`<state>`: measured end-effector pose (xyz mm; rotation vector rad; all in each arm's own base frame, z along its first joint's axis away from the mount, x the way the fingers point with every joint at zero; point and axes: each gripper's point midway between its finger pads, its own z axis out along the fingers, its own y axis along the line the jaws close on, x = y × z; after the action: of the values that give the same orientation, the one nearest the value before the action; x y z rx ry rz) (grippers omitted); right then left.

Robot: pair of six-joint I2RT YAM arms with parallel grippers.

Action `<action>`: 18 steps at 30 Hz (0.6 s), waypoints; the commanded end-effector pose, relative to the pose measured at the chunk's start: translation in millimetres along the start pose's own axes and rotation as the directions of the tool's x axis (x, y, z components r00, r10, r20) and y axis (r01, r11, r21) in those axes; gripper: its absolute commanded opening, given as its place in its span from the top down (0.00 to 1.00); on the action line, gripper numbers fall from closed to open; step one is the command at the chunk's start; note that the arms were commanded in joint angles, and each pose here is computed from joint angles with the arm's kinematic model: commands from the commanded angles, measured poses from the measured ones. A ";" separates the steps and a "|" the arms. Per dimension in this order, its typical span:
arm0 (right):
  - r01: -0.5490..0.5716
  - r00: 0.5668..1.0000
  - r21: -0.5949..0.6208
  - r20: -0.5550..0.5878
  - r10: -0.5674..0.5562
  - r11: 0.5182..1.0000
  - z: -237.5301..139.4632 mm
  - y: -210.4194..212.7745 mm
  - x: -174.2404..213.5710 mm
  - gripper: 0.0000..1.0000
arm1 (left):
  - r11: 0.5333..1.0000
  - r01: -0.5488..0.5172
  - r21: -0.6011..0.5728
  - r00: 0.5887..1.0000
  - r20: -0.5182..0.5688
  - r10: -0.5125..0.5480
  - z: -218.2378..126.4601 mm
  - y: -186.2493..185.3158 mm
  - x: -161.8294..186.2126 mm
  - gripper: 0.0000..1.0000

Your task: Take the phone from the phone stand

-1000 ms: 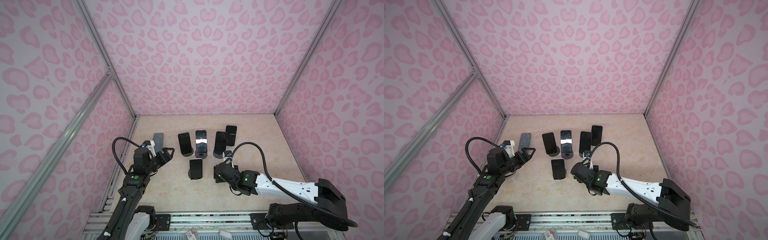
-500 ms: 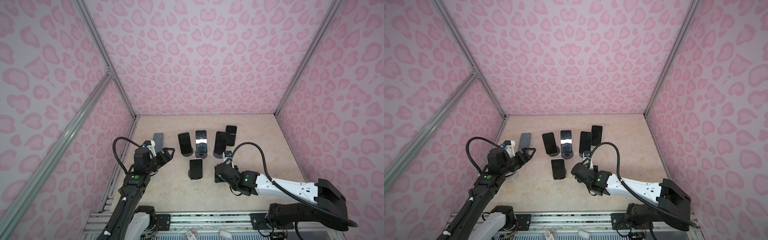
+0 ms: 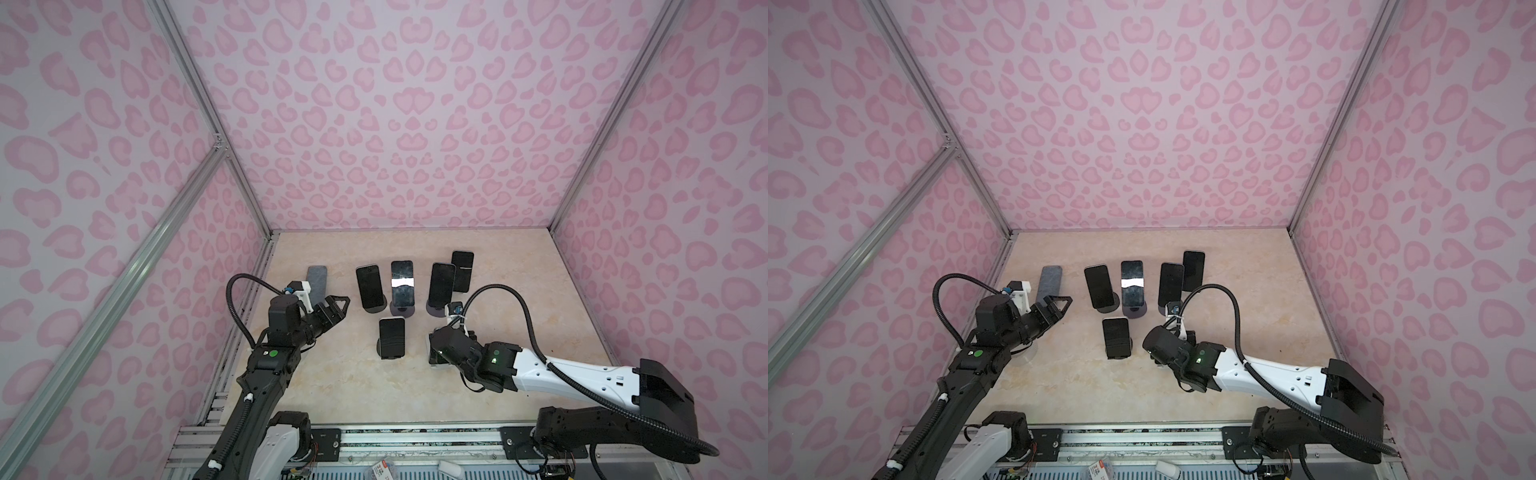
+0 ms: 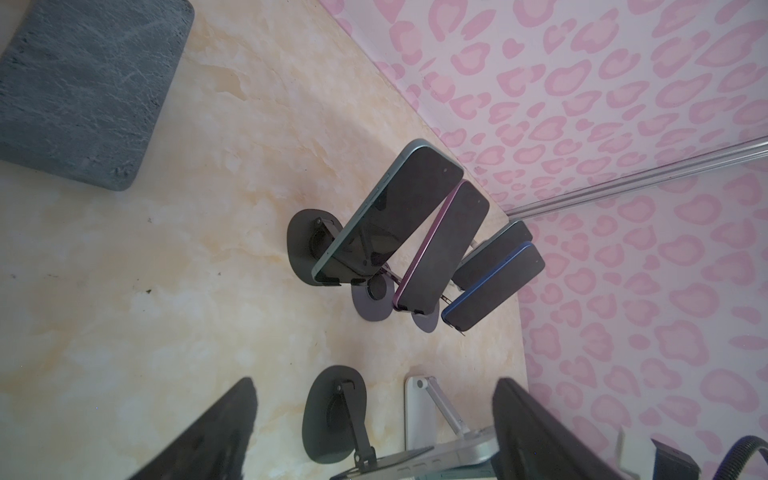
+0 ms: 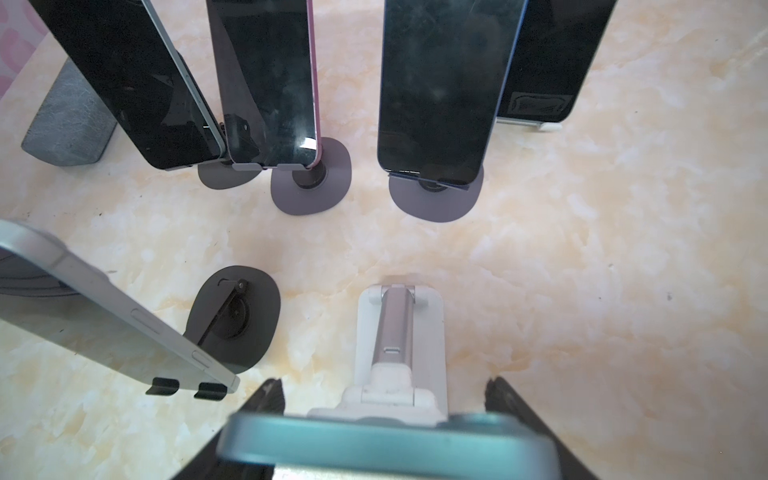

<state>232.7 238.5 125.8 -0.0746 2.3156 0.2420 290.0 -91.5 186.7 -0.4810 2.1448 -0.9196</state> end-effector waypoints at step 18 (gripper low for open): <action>0.083 0.994 0.038 0.063 -0.086 0.996 -32.6 -16.9 -27.9 0.31 | 0.999 -0.019 0.051 1.000 0.009 0.019 -0.4 -20.5 -12.6 0.09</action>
<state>227.2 224.1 156.8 -0.1520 2.2907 0.2004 295.5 -94.7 197.4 -0.4673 2.1359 -0.9367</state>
